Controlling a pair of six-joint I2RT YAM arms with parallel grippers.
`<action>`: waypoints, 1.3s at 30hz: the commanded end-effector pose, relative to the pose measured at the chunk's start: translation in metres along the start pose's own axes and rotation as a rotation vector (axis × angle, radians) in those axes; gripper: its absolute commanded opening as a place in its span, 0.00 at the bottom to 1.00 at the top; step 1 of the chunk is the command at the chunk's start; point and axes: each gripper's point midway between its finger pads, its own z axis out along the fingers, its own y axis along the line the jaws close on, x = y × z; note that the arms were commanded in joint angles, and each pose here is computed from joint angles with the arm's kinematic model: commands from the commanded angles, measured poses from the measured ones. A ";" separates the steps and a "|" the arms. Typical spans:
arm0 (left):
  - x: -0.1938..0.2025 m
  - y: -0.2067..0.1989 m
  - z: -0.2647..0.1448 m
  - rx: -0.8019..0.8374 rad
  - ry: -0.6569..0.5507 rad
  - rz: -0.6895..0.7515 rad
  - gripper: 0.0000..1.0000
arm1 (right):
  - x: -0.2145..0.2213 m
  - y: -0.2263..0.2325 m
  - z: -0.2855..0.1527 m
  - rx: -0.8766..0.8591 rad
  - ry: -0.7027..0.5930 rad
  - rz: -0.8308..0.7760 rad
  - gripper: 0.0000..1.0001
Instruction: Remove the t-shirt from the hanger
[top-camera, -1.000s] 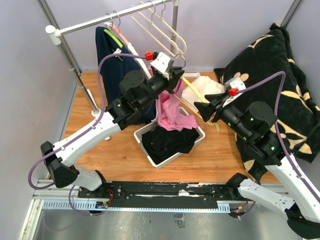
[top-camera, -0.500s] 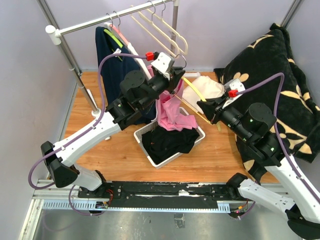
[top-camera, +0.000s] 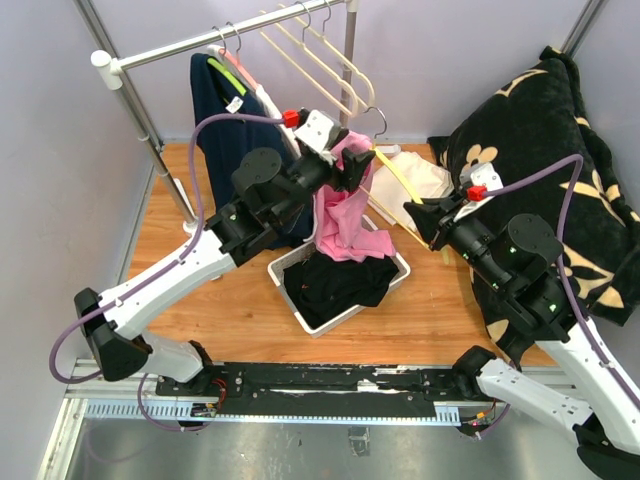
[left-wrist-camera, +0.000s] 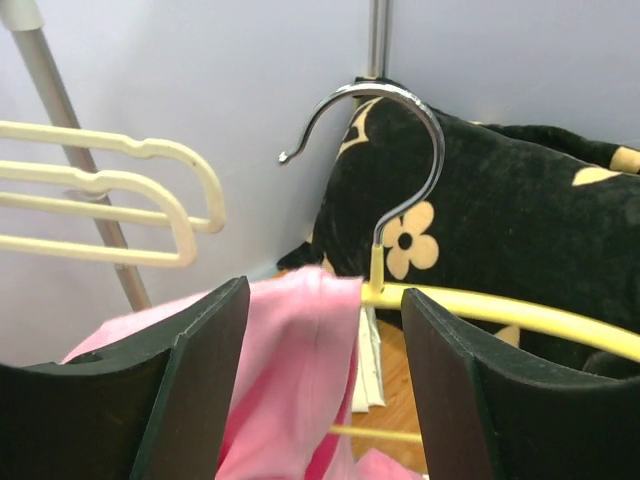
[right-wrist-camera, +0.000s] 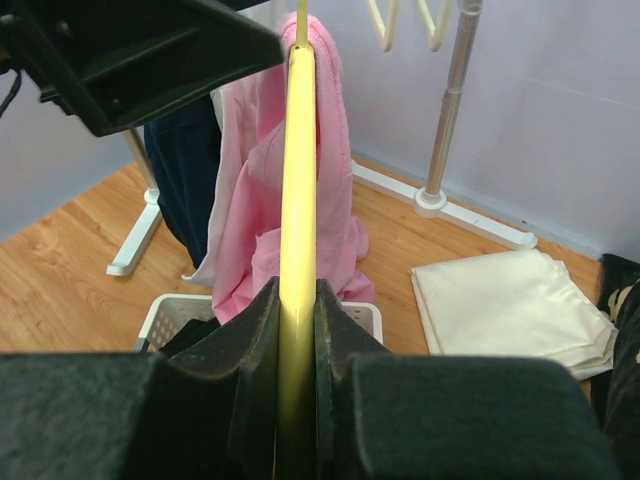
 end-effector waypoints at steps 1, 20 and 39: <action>-0.041 0.008 -0.026 -0.023 -0.131 -0.010 0.68 | -0.026 -0.002 -0.007 0.017 -0.104 -0.028 0.01; 0.019 0.015 -0.014 -0.077 -0.017 0.080 0.79 | -0.042 0.004 -0.024 -0.031 -0.186 -0.055 0.01; -0.012 0.039 -0.008 -0.206 -0.113 0.142 0.01 | -0.036 -0.004 -0.036 0.013 -0.189 -0.043 0.01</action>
